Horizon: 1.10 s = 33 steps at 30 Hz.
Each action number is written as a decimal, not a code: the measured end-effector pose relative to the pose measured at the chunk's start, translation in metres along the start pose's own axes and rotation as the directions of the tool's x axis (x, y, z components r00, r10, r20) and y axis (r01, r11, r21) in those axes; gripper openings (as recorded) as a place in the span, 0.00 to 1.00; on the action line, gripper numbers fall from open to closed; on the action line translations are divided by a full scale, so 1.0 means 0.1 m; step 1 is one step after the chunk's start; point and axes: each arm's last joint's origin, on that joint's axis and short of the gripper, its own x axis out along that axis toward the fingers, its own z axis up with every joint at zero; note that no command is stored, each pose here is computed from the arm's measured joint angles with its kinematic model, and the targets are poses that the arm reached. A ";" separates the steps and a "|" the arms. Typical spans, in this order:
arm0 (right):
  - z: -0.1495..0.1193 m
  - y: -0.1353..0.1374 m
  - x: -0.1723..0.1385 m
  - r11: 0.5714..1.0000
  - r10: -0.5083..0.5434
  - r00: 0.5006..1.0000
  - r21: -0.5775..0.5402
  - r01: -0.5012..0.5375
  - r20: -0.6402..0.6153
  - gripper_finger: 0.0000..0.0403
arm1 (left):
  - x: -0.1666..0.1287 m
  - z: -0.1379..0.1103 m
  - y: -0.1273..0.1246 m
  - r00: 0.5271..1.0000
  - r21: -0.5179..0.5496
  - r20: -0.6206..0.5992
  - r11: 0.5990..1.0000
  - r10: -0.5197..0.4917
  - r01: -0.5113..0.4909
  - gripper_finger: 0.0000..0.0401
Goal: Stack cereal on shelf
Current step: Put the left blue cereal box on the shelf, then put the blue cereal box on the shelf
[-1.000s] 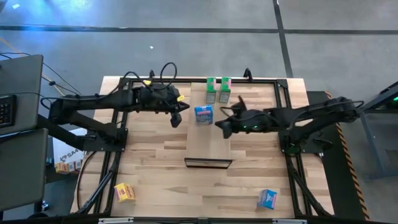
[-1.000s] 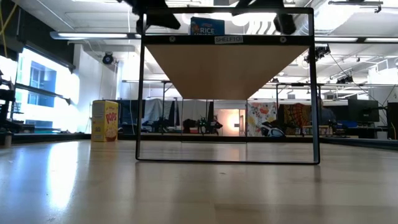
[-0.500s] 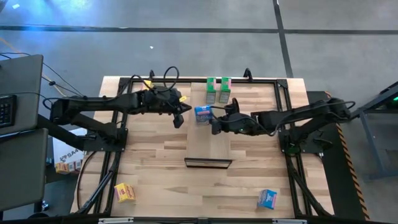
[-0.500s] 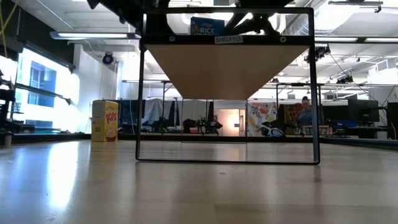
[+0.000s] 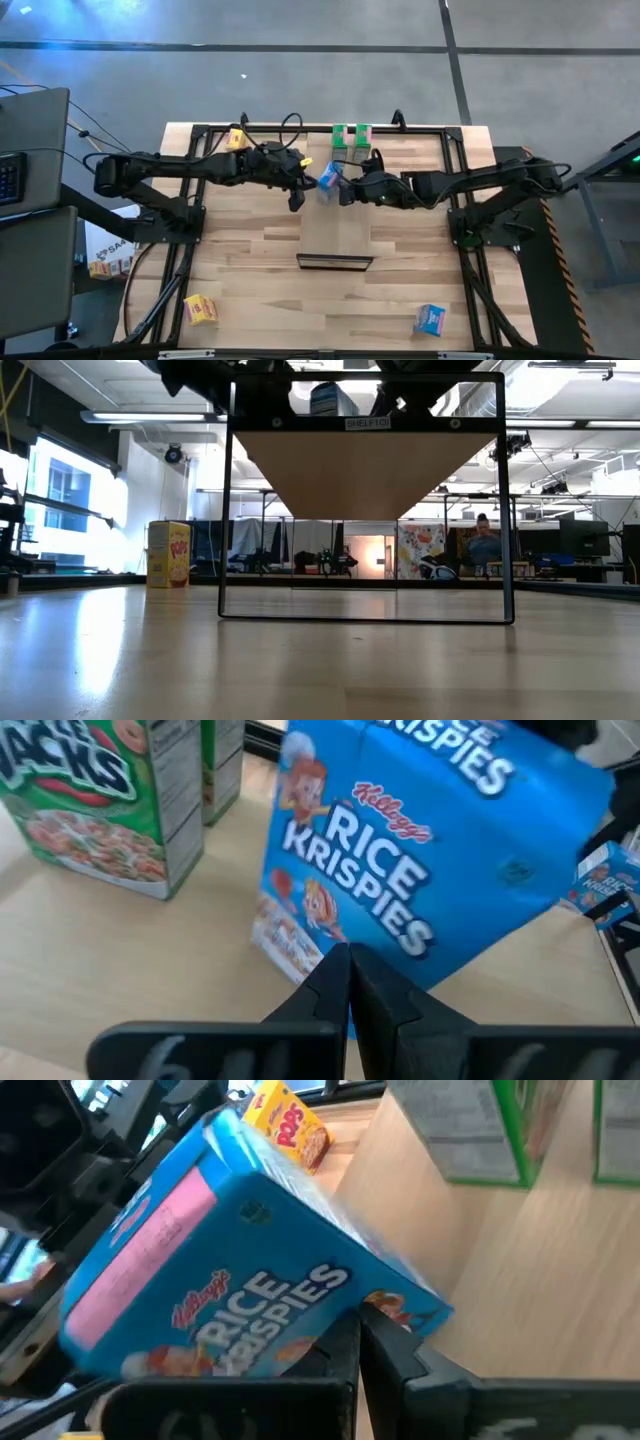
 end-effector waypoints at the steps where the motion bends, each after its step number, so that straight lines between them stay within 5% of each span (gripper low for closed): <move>1: 0.02 -0.01 0.01 1.000 -0.002 1.000 -0.008 0.002 0.001 0.00 | 0.00 0.00 -0.01 1.000 -0.004 -0.001 1.000 -0.003 0.003 0.00; 17: 0.26 -0.17 -0.07 0.995 -0.018 0.996 -0.104 0.009 -0.093 0.00 | 0.04 0.04 0.09 0.997 0.009 0.051 0.999 0.052 -0.053 0.00; 24: 0.36 -0.25 -0.43 0.979 -0.030 0.990 -0.205 0.001 -0.139 0.00 | -0.05 0.06 0.22 0.996 0.026 0.027 0.996 0.081 -0.082 0.00; 33: 0.22 -0.46 -1.20 0.979 -0.057 0.920 -0.200 -0.024 -0.388 0.00 | -0.68 0.16 0.13 0.993 -0.028 0.068 0.995 0.093 -0.091 0.00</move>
